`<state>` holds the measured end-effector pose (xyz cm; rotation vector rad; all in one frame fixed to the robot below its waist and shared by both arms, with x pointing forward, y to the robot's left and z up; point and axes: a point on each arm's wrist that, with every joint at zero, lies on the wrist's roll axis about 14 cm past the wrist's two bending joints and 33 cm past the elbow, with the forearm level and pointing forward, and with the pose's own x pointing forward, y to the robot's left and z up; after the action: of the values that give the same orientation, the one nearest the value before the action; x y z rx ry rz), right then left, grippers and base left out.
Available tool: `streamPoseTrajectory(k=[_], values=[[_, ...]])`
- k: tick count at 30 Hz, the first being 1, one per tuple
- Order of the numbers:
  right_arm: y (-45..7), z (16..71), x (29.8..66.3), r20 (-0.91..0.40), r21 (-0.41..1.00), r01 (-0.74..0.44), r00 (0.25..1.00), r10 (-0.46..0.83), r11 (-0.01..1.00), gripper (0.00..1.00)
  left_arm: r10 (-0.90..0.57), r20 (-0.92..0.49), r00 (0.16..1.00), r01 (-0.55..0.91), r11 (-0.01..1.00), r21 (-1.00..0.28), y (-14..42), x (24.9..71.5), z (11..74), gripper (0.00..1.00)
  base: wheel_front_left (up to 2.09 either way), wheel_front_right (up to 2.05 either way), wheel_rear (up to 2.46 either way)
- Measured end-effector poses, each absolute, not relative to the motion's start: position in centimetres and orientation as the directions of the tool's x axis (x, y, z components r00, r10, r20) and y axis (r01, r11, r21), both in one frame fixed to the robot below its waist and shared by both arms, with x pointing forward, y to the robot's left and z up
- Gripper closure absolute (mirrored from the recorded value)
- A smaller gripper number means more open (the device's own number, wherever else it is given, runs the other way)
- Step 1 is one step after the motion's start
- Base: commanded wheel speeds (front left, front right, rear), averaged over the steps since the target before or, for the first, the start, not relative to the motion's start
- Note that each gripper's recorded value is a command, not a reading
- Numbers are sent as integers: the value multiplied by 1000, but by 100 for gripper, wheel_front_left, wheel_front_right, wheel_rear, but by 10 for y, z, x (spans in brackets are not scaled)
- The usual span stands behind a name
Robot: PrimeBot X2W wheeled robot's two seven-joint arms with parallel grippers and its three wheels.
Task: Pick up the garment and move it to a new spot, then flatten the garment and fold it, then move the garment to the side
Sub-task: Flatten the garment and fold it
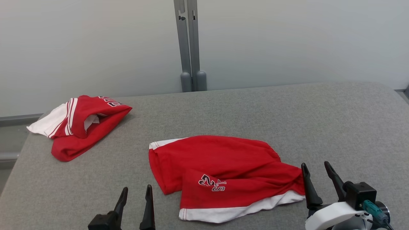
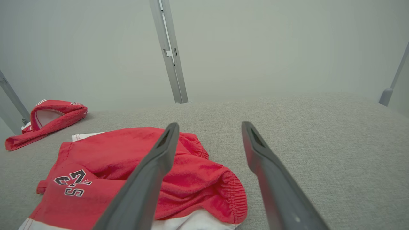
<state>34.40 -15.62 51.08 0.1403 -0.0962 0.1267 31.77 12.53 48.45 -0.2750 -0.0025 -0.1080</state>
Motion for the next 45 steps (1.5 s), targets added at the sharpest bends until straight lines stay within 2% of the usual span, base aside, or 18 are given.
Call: streamPoseTrajectory(k=[9,19,28,37,38,39,41,45], values=[[-160,511,343,105,133,-122,989,108,984,0,-118,0,993,113,956,-269,122,318,479,0,0,0,0],[-164,501,341,74,136,-104,993,95,985,0,-261,-237,936,191,940,-282,86,298,408,0,0,0,0],[-181,491,338,42,127,-48,998,43,991,0,-351,-335,875,259,922,-289,60,307,382,0,0,0,0],[-194,485,335,21,125,-4,1000,2,992,0,-394,-373,840,289,907,-307,44,312,372,0,0,0,0],[-195,485,335,20,125,-1,1000,-1,992,0,-396,-373,839,289,906,-310,43,312,372,6,0,0,0],[-196,484,335,19,125,2,1000,-5,992,0,-399,-372,838,292,904,-311,42,313,372,31,0,0,0],[-199,483,334,16,125,11,1000,-13,992,0,-404,-365,839,298,902,-313,40,315,374,100,0,0,0],[-201,483,335,16,125,20,1000,-22,992,0,-404,-341,849,301,900,-317,40,320,381,100,0,0,0]])
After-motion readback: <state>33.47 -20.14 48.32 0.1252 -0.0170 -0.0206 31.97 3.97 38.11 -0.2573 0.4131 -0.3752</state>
